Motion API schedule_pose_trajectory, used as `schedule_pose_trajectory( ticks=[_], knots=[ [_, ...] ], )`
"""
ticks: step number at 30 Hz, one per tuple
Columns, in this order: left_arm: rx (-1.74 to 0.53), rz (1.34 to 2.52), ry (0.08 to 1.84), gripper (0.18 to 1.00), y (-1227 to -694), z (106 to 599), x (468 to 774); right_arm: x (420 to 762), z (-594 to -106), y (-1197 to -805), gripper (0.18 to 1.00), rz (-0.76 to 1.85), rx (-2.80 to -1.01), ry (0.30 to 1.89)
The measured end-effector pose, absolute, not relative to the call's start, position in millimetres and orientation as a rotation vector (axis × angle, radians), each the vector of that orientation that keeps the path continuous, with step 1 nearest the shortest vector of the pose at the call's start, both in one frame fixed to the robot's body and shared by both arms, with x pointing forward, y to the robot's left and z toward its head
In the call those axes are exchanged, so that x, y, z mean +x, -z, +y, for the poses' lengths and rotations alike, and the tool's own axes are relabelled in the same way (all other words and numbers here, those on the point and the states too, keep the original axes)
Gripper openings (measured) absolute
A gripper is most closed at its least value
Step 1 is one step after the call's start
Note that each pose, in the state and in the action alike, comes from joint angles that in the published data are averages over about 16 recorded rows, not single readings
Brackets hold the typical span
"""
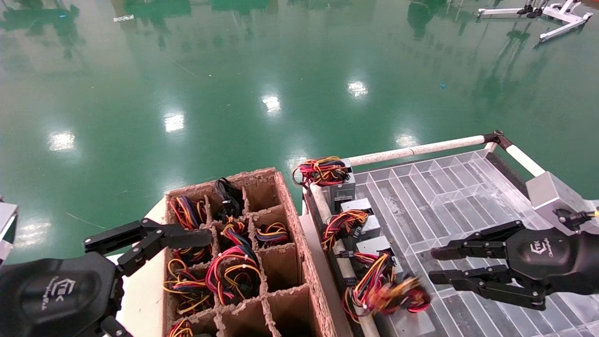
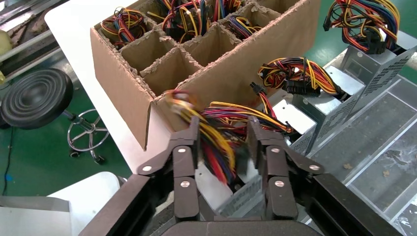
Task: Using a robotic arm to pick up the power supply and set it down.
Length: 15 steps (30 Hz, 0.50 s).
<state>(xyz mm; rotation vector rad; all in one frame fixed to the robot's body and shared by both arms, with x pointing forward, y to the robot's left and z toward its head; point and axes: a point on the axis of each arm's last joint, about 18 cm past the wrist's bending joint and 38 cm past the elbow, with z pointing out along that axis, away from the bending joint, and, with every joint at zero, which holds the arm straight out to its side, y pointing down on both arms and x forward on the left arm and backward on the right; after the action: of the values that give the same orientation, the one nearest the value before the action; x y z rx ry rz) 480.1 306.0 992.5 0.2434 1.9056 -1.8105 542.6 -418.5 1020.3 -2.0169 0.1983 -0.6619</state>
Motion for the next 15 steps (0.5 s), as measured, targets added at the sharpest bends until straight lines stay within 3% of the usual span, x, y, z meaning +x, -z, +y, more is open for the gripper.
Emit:
schedule_pose_trajectory(
  ticks=[15],
  knots=[
    [0.243, 1.906, 1.811, 1.0, -992, 306, 480, 544, -398, -1013, 0.663, 0.143, -1.986, 0.614]
  ],
)
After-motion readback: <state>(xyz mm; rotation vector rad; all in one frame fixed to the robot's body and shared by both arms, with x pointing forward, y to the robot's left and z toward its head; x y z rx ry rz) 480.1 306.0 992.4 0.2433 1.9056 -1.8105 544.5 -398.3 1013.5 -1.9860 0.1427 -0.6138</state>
